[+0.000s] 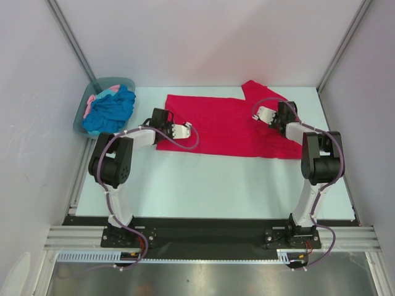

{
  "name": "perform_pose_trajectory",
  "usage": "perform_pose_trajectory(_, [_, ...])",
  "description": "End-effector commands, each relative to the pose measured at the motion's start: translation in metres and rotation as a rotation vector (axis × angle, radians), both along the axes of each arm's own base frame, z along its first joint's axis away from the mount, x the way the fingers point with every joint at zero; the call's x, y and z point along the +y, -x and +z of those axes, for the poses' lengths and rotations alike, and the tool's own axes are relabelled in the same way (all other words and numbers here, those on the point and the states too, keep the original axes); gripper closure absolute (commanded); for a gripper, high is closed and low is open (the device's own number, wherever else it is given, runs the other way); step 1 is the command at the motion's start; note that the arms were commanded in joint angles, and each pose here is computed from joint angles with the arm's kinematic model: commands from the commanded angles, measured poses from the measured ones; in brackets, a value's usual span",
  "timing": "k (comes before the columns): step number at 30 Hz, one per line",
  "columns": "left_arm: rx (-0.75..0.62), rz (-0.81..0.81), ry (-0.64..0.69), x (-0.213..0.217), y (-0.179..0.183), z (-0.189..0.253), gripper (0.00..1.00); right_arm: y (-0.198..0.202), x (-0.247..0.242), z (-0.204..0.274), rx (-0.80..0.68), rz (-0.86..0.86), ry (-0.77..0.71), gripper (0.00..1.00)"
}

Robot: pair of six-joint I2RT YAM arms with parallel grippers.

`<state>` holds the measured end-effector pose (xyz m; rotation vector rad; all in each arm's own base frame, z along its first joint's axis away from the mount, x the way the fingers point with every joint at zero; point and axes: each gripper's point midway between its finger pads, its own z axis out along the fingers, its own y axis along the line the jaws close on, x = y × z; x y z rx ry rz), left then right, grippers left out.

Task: Fold and stack the t-shirts
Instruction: Fold the tshirt

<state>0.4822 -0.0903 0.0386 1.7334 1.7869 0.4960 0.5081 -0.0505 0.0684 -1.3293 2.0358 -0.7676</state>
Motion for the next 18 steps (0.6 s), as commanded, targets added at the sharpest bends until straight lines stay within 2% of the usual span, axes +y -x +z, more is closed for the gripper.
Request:
perform_pose_trajectory(1, [-0.061,0.024,0.007,0.004,-0.017,0.019,0.93,-0.019,0.004,0.017,-0.078,-0.007,-0.009,1.0])
perform_pose_trajectory(5, [-0.062,0.024,0.006,0.004,-0.018,0.019,0.93,-0.023,0.005,0.019,-0.089,-0.007,-0.009,1.0])
perform_pose_trajectory(7, [-0.061,0.02,0.0,0.004,-0.017,0.019,0.84,-0.025,0.006,0.019,-0.092,-0.005,-0.01,1.0])
perform_pose_trajectory(9, [-0.062,0.017,-0.005,0.004,-0.017,0.018,0.8,-0.027,0.008,0.02,-0.095,0.001,-0.01,1.0])
perform_pose_trajectory(18, [-0.061,0.019,-0.011,0.004,-0.018,0.016,0.84,-0.041,0.016,0.024,-0.131,0.01,-0.014,1.0])
